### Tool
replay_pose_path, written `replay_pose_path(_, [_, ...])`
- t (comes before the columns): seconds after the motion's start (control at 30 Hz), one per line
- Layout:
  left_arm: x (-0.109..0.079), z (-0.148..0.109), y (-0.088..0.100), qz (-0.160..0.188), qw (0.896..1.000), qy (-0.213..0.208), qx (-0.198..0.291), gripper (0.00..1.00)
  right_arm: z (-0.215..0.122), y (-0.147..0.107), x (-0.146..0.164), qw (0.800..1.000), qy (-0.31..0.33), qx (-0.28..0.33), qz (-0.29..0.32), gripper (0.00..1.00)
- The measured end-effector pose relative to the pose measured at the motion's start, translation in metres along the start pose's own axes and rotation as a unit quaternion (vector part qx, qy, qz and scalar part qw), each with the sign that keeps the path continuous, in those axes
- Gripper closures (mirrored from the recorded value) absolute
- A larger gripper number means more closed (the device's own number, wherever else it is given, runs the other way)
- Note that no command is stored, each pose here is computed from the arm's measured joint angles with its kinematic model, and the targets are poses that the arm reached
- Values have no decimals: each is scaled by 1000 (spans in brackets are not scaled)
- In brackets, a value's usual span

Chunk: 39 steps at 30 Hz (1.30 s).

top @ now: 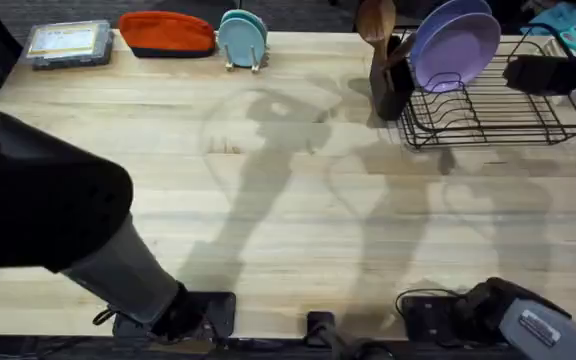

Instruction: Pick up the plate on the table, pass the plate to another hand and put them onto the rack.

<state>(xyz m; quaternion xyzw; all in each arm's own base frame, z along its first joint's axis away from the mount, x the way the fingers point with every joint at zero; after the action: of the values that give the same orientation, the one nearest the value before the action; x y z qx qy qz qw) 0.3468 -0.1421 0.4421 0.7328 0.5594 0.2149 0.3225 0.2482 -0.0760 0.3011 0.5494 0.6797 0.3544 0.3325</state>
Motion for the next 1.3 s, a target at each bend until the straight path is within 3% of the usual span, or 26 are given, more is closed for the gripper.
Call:
replay_pose_path(0.2, [4, -1, -15, 3, 999, 15, 44, 8, -23, 6, 21, 1000, -27, -8, -12, 4])
replay_pose_path(0.4, [10, -8, -25, 7, 997, 44, 70, 6, -34, 12, 23, 998, -59, -25, -25, 3])
replay_pose_path(0.5, [12, -24, -27, 8, 997, 49, 60, 5, -34, 12, 21, 997, -66, -25, -25, 3])
replay_pose_path(0.53, [16, -48, -36, 13, 997, 59, 57, 5, -33, 13, 20, 997, -69, -25, -25, 3])
replay_pose_path(0.57, [18, -57, -39, 14, 996, 63, 58, 5, -32, 13, 19, 997, -69, -23, -24, 3])
replay_pose_path(0.7, [22, -78, -48, 17, 995, 76, 58, 5, -26, 11, 17, 997, -66, -15, -21, 3])
replay_pose_path(0.97, [27, -82, -48, 14, 995, 87, 53, 5, -18, 11, 12, 998, -66, -9, -18, 3])
replay_pose_path(1.1, [43, -88, -49, -10, 993, 103, 49, 5, -18, 12, 11, 997, -69, -13, -20, 3])
replay_pose_path(1.3, [53, -71, -64, -19, 989, 112, 98, 6, -18, 16, 10, 997, -74, -25, -25, 3])
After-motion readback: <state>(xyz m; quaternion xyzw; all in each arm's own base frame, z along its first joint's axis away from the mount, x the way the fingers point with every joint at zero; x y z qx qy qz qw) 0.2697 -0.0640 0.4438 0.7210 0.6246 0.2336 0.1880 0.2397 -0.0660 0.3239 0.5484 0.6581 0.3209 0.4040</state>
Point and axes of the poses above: each hand's point on the last joint's axis, 136 mm out from that joint toward the fingers, its own z axis out along the fingers, its own x axis along the line the jaws close on, y = z × x, the point moved 8 cm from there along -z, back along the fingers, and after that the axes turned 10 degrees about -z, right-handed, at the moved point
